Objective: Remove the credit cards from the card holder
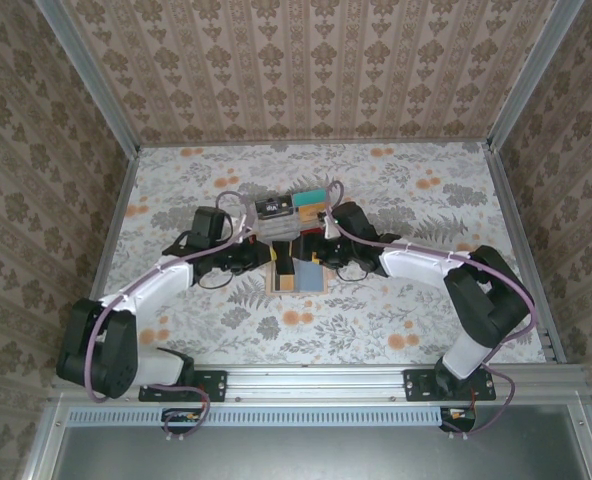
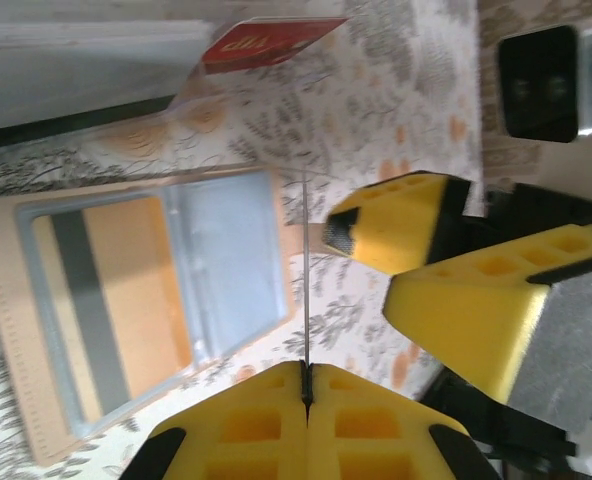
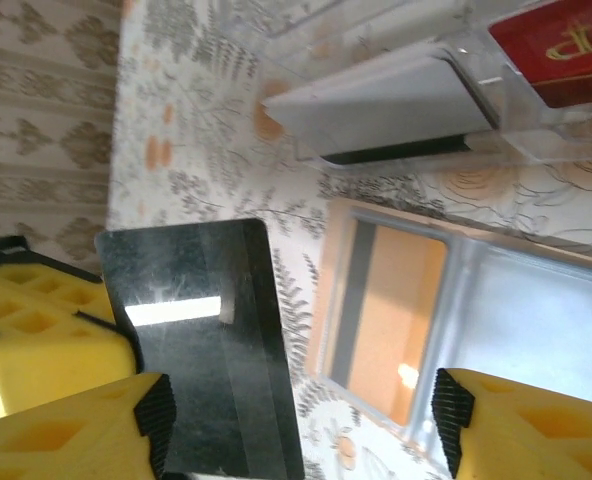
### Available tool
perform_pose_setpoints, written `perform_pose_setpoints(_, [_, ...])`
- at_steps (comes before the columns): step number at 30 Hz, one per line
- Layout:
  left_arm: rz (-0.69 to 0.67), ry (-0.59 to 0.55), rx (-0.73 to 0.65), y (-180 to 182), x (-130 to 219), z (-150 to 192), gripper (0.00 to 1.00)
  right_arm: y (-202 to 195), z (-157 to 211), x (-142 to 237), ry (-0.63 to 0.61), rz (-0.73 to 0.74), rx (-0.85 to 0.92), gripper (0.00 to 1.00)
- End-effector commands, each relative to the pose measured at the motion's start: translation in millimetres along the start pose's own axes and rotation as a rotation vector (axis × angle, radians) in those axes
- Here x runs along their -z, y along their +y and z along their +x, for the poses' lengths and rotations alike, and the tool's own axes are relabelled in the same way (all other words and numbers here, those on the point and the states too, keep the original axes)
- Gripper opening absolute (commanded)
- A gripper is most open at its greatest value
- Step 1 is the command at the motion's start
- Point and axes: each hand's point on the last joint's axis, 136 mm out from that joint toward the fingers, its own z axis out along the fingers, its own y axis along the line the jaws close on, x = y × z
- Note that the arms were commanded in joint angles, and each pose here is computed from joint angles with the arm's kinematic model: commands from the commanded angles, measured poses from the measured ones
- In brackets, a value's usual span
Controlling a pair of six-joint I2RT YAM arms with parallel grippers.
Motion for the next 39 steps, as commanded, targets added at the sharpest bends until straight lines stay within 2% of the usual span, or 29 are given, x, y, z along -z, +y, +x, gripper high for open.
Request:
perform_pose_setpoints(1, [0.126, -0.01, 0.003, -21, 7, -3, 0.0, 28, -11, 6, -0.008, -0.161, 0.001, 0.75])
perform_pose_setpoints(8, [0.234, -0.036, 0.064, -29, 12, -12, 0.0, 39, -15, 1, 0.012, -0.268, -0.063, 0.71])
perform_pose_setpoints(15, [0.263, -0.036, 0.084, -30, 14, -14, 0.0, 46, -20, 2, 0.006, -0.318, -0.081, 0.64])
perform_pose_setpoints(17, [0.267, -0.036, 0.087, -30, 15, -15, 0.0, 51, -22, 4, 0.006, -0.341, -0.082, 0.59])
perform_pose_setpoints(20, [0.271, -0.04, 0.091, -30, 15, -16, 0.0, 55, -23, 5, 0.008, -0.371, -0.095, 0.47])
perform_pose_setpoints(22, [0.272, -0.049, 0.095, -30, 16, -18, 0.0, 57, -25, 7, -0.008, -0.395, -0.108, 0.35])
perform_pose_setpoints(25, [0.289, -0.082, 0.113, -30, 16, -21, 0.0, 60, -30, 11, -0.038, -0.42, -0.132, 0.21])
perform_pose_setpoints(28, [0.308, -0.114, 0.147, -30, 17, -25, 0.0, 62, -35, 15, -0.066, -0.423, -0.148, 0.13])
perform_pose_setpoints(30, [0.314, -0.144, 0.165, -31, 18, -29, 0.07, 64, -38, 18, -0.086, -0.427, -0.159, 0.1])
perform_pose_setpoints(35, [0.333, -0.201, 0.221, -36, 16, -37, 0.35, 73, -46, 29, -0.135, -0.438, -0.17, 0.09])
perform_pose_setpoints(37, [0.351, -0.212, 0.23, -42, 13, -38, 0.41, 73, -50, 32, -0.154, -0.436, -0.181, 0.09])
perform_pose_setpoints(39, [0.373, -0.218, 0.23, -50, 11, -40, 0.43, 73, -52, 32, -0.166, -0.437, -0.195, 0.1])
